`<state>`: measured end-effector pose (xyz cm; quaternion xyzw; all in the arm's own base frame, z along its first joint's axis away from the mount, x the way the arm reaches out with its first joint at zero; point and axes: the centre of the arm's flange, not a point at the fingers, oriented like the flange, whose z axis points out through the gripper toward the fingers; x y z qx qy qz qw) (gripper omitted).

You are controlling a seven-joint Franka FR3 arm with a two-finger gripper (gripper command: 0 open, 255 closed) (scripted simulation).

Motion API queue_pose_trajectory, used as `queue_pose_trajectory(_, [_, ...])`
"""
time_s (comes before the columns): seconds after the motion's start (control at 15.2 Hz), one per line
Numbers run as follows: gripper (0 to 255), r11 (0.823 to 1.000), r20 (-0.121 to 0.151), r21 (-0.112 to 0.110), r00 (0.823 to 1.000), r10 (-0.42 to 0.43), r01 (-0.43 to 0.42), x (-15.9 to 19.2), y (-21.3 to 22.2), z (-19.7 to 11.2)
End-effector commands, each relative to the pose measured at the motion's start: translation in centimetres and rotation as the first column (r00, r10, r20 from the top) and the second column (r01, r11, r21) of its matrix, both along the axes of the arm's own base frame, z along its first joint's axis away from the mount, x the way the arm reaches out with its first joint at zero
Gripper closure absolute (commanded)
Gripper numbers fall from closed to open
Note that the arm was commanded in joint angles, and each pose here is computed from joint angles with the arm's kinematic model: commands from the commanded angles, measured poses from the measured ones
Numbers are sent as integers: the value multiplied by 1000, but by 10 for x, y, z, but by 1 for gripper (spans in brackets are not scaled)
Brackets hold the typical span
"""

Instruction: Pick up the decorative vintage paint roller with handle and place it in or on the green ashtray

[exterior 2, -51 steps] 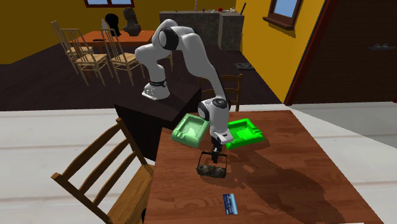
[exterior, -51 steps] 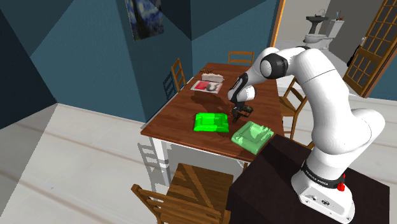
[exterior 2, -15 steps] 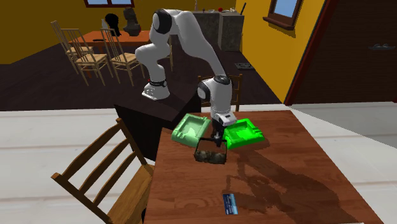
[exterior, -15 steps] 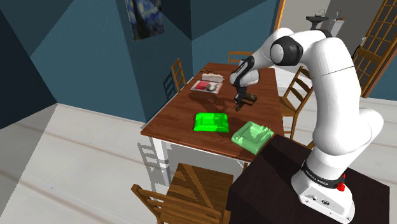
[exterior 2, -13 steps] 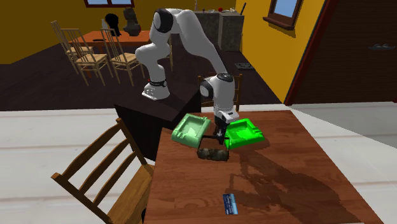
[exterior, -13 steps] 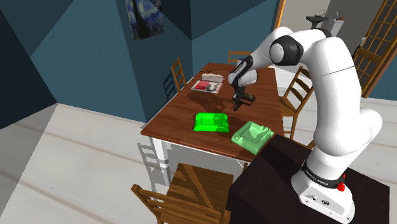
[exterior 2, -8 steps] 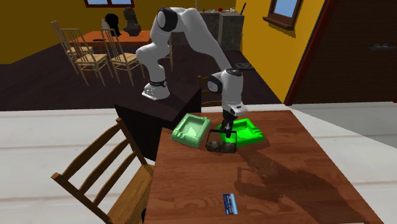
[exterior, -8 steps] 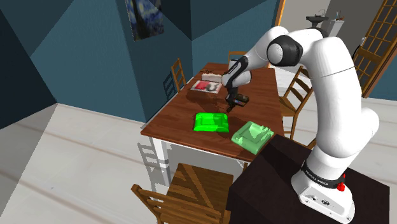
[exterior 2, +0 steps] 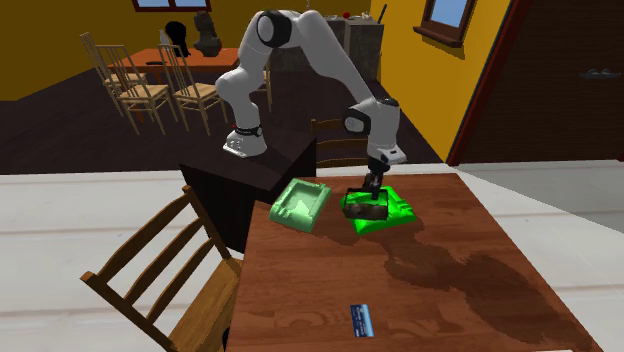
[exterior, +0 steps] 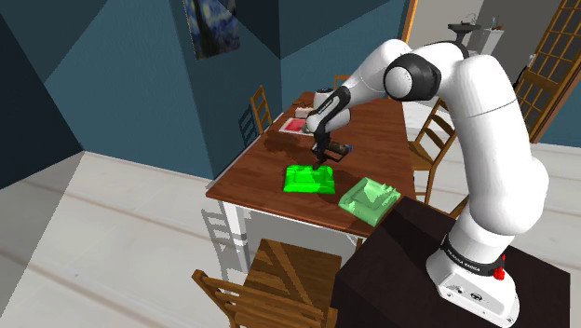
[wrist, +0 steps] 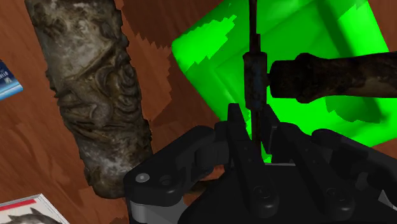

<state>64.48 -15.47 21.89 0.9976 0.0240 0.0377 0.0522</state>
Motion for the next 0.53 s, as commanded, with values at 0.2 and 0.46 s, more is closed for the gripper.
queue_pose_trajectory(0.2, [255, 1000, 1, 0, 1000, -2, 2, 25, 64, -3])
queue_pose_trajectory(0.46, [255, 1000, 1, 0, 1000, -2, 2, 27, 71, -19])
